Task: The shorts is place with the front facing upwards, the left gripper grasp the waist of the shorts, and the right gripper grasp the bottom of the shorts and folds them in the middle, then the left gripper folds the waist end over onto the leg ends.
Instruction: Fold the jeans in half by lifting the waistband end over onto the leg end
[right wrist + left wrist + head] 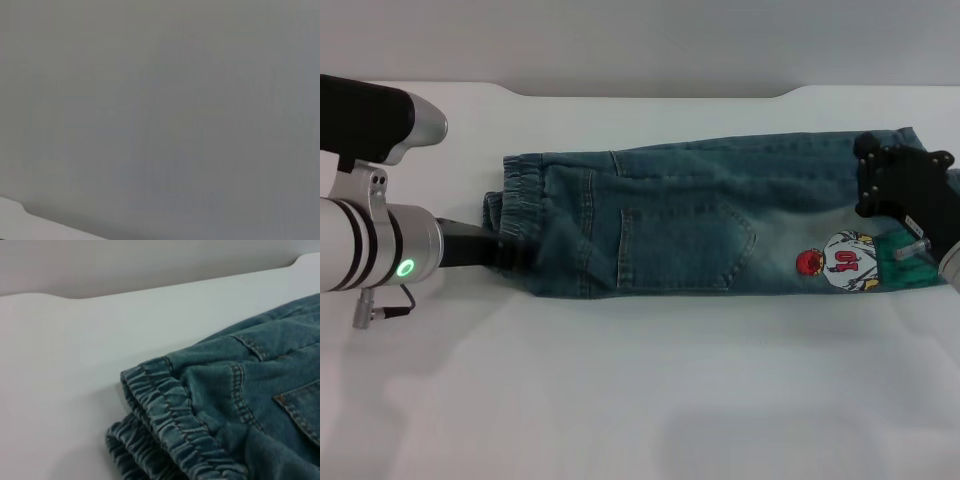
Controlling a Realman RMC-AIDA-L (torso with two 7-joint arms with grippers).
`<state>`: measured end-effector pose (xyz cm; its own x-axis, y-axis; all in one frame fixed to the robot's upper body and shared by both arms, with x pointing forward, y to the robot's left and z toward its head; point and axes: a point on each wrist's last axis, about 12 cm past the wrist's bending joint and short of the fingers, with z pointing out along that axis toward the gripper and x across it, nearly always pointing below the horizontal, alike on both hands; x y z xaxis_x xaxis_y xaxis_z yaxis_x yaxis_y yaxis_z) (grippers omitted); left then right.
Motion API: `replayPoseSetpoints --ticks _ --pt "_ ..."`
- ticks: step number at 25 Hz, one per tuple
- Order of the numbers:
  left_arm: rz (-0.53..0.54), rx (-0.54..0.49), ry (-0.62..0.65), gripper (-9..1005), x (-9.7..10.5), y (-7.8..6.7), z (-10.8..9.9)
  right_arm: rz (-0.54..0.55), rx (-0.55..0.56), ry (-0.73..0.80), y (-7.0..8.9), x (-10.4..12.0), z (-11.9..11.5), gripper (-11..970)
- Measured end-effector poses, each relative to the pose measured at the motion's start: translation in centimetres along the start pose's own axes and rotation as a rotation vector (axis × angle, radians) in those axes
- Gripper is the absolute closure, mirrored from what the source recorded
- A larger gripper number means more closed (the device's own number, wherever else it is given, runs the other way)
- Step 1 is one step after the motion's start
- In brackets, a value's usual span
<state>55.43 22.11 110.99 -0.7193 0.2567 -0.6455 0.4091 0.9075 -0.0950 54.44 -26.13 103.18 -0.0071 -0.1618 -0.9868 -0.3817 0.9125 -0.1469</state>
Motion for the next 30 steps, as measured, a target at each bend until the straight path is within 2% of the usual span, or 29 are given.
replayPoseSetpoints --ticks 10,16,19,26,27,30 --pt "-0.004 0.009 -0.005 666 -0.1 -0.1 0.1 0.003 0.001 0.001 0.0 0.0 0.0 959" --pt "-0.008 0.023 -0.054 872 -0.9 -0.3 -0.9 0.007 -0.005 0.002 0.1 0.1 0.0 960" --pt "-0.004 0.052 -0.150 947 -2.2 -0.6 -2.9 0.012 -0.006 0.003 0.1 0.1 0.0 960" --pt "0.028 0.070 -0.223 947 -3.6 -1.4 -4.4 0.034 -0.021 0.028 0.4 0.5 0.4 960" --pt "0.056 0.083 -0.269 948 -4.6 -2.2 -5.4 0.038 -0.024 0.033 0.4 0.5 0.5 960" --pt "0.078 0.091 -0.304 948 -5.3 -2.7 -6.2 0.040 -0.033 0.038 0.6 0.5 0.9 960"
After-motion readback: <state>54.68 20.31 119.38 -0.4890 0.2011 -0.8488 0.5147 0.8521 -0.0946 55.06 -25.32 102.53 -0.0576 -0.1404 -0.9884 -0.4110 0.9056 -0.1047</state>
